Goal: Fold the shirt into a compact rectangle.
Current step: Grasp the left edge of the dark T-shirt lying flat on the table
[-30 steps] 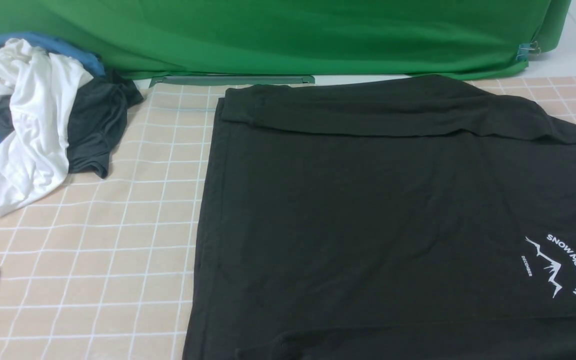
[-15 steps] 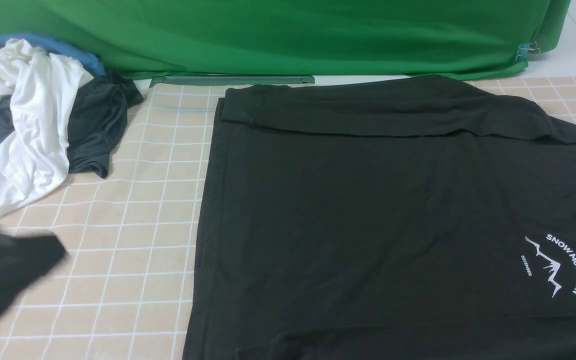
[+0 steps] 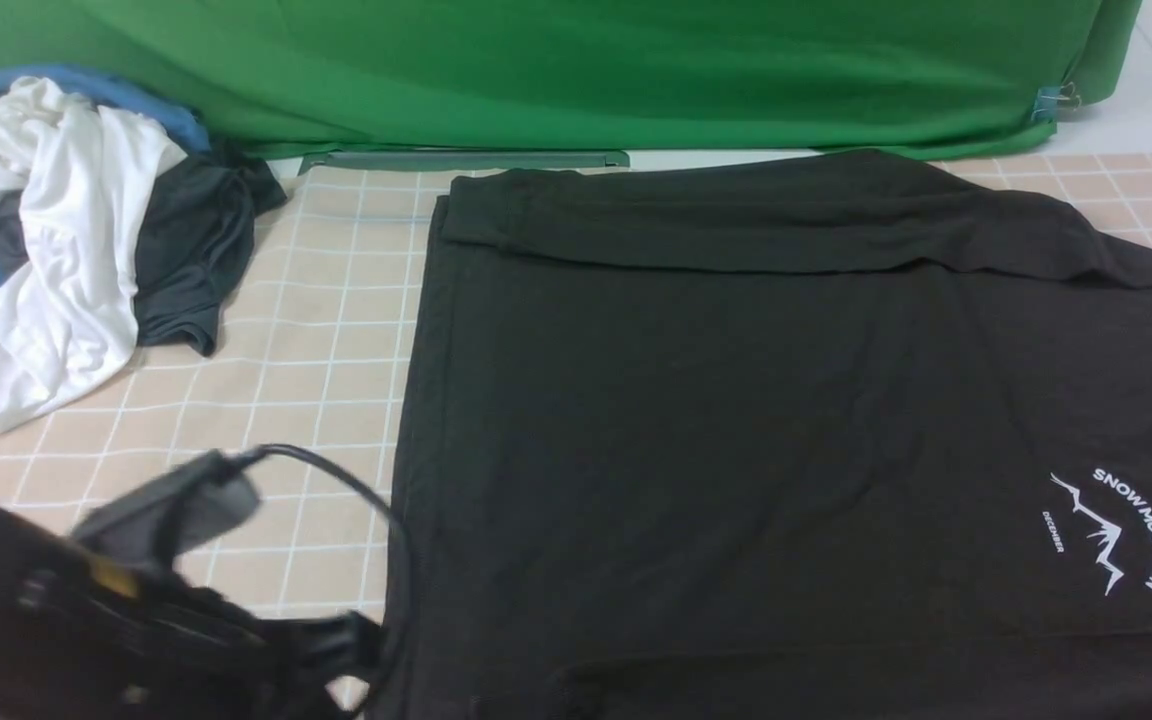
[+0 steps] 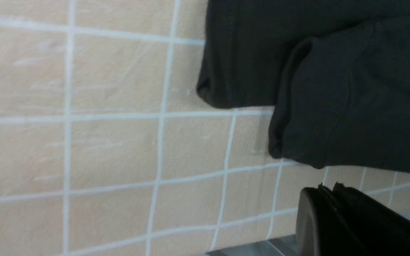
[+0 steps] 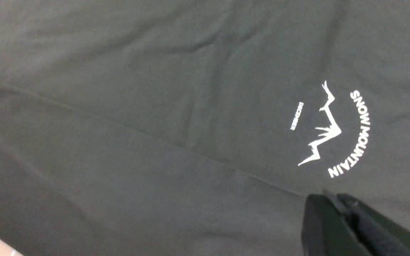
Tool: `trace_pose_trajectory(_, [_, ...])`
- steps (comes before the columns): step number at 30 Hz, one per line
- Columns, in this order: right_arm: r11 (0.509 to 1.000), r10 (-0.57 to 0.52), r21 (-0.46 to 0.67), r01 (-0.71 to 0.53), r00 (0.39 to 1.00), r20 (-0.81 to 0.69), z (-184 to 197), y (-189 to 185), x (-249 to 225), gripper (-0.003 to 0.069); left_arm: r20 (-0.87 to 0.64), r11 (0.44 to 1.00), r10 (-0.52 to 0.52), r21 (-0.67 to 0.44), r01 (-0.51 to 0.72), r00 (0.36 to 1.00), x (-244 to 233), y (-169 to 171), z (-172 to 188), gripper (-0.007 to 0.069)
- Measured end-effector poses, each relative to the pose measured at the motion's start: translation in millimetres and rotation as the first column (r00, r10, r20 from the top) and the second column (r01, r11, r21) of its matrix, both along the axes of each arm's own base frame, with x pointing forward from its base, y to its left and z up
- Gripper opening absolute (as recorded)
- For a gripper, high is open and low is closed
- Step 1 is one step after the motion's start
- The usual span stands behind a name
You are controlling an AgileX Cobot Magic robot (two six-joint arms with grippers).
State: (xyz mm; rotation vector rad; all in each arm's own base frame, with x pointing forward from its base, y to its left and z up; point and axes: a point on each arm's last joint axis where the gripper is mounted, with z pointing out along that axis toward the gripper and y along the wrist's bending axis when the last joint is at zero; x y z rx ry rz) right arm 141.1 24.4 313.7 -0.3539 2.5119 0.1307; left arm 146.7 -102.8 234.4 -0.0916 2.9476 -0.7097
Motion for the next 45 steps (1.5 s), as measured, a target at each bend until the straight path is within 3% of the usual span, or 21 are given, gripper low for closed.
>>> trace_pose_trajectory(8, [1.0,-0.003,0.017,0.003,1.0,0.024,1,1,2,0.0076,-0.028,0.987,-0.114,0.115,0.116,0.993,12,-49,-22,0.0025])
trace_pose_trajectory(13, [1.0,-0.006,0.024,0.005,0.999,0.033,2,1,3,0.0088,0.014,0.965,-0.177,0.196,0.171,0.984,38,-75,-24,0.0091])
trace_pose_trajectory(26, [1.0,-0.012,0.029,0.011,0.998,0.061,4,2,5,0.0108,-0.023,0.909,-0.281,0.314,0.274,0.959,62,-87,-59,0.047])
trace_pose_trajectory(40, [0.999,-0.014,0.032,0.012,0.997,0.073,4,2,6,0.013,-0.047,0.93,-0.259,0.256,0.263,0.965,66,-98,-72,0.0489])
trace_pose_trajectory(45, [0.999,-0.015,0.033,0.012,0.997,0.073,4,2,6,0.0141,-0.044,0.927,-0.274,0.254,0.276,0.961,66,-98,-72,0.0459])
